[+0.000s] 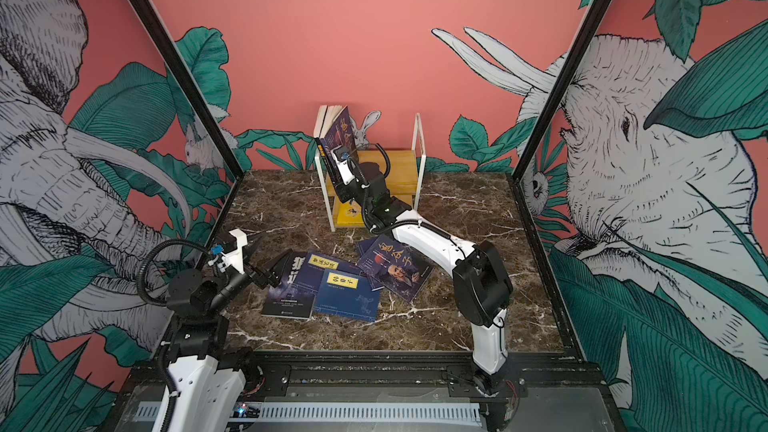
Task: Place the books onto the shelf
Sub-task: 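Open the right gripper and release the book on the shelf, then withdraw the right gripper from the shelf back toward the table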
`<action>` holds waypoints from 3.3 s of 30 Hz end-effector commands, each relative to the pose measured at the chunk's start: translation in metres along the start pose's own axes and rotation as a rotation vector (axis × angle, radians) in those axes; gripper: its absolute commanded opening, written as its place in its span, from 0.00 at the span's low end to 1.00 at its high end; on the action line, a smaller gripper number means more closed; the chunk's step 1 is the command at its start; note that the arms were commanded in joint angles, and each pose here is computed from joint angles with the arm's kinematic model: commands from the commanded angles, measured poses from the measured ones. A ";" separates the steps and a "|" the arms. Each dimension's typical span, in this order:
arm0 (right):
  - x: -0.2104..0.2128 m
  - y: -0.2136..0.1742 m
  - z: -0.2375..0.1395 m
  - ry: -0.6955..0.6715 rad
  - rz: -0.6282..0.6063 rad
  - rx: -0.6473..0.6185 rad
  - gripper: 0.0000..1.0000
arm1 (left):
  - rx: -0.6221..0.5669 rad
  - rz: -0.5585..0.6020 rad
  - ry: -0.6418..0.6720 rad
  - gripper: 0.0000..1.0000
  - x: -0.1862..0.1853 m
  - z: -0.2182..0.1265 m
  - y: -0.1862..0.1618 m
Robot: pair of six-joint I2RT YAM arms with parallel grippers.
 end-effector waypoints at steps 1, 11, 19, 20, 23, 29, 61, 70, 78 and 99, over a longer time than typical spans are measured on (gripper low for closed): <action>-0.005 0.018 -0.011 -0.005 0.018 -0.052 0.19 | -0.014 0.011 -0.026 0.99 -0.005 -0.001 0.004; -0.053 0.007 -0.034 -0.257 -0.014 -0.006 0.00 | -0.015 0.012 -0.007 1.00 -0.001 -0.001 0.004; -0.096 -0.030 -0.004 -0.481 0.009 0.032 0.00 | -0.004 0.013 0.001 0.99 0.000 -0.001 0.004; -0.097 -0.033 0.001 -0.480 0.018 0.032 0.00 | -0.007 0.017 0.005 0.99 0.000 -0.001 0.004; -0.101 -0.041 0.016 -0.471 0.032 0.046 0.00 | -0.023 0.017 -0.010 1.00 -0.003 -0.001 0.005; -0.096 -0.055 0.041 -0.421 0.047 0.098 0.00 | -0.025 0.023 -0.007 1.00 -0.002 -0.001 0.006; -0.072 -0.073 0.098 -0.161 0.120 0.119 0.00 | -0.033 0.010 -0.020 1.00 -0.004 -0.001 0.006; -0.073 -0.062 0.098 -0.165 0.116 0.104 0.00 | -0.021 0.010 -0.015 1.00 -0.002 0.000 0.004; -0.084 -0.044 0.083 -0.227 0.076 0.100 0.00 | -0.014 0.009 -0.008 1.00 -0.001 -0.001 0.003; -0.105 0.070 0.021 -0.333 0.016 0.000 0.00 | -0.015 -0.005 -0.013 0.99 -0.002 0.000 0.003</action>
Point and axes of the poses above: each gripper's point midway between its finger pads, its own z axis out along the fingers, its own x axis along the line the jaws close on, y = z × x, the point moved 1 cm from there along -z, back along the fingers, and after that the axes turned 2 degrees about z, right-handed, at the moved point
